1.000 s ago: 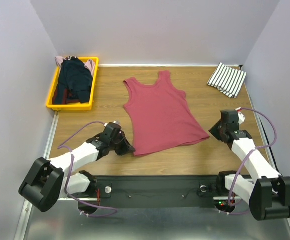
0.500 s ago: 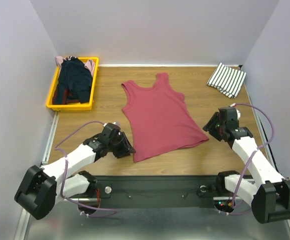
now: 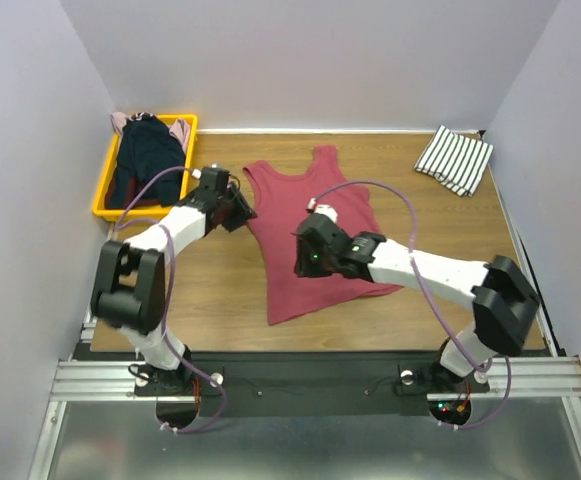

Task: Fold and stack the tank tops
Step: Flatten the tank top out, then fold the tank top

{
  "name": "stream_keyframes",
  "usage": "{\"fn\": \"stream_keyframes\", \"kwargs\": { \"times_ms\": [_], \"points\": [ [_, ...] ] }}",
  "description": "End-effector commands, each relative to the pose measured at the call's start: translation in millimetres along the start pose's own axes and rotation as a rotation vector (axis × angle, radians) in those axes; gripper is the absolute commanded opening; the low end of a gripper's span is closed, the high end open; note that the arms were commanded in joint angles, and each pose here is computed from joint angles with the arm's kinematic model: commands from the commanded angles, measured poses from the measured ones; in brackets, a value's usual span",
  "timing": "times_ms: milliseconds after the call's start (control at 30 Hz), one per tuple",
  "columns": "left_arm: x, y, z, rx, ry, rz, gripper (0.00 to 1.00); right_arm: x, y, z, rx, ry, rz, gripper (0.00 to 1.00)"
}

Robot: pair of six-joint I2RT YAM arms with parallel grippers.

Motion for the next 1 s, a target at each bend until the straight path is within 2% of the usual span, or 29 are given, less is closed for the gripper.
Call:
{"fn": "stream_keyframes", "kwargs": {
  "times_ms": [0,100,233,433,967],
  "points": [
    [29,-19,25,0.052,-0.059,-0.008,0.46,12,34,7,-0.069,-0.04,0.015,0.41],
    [49,-20,31,0.055,-0.047,0.023,0.47,19,64,-2,-0.143,-0.02,0.057,0.41],
    [48,-15,37,0.065,-0.086,0.072,0.49,30,84,-21,-0.207,0.015,0.064,0.41],
    [40,-6,40,0.065,-0.138,0.125,0.56,44,93,-44,-0.261,0.044,0.034,0.41],
    [59,11,31,0.072,-0.097,0.136,0.52,35,101,-77,-0.324,0.071,0.005,0.42]
  ]
}}
Point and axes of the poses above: each gripper's point midway between its finger pads, its own x axis out along the fingers, its own y axis along the line the jaws close on, z = x × y, the point moved 7 cm from there along -x, back along the fingers, and after that the axes turned 9 degrees about -x, right-handed, at the moved point
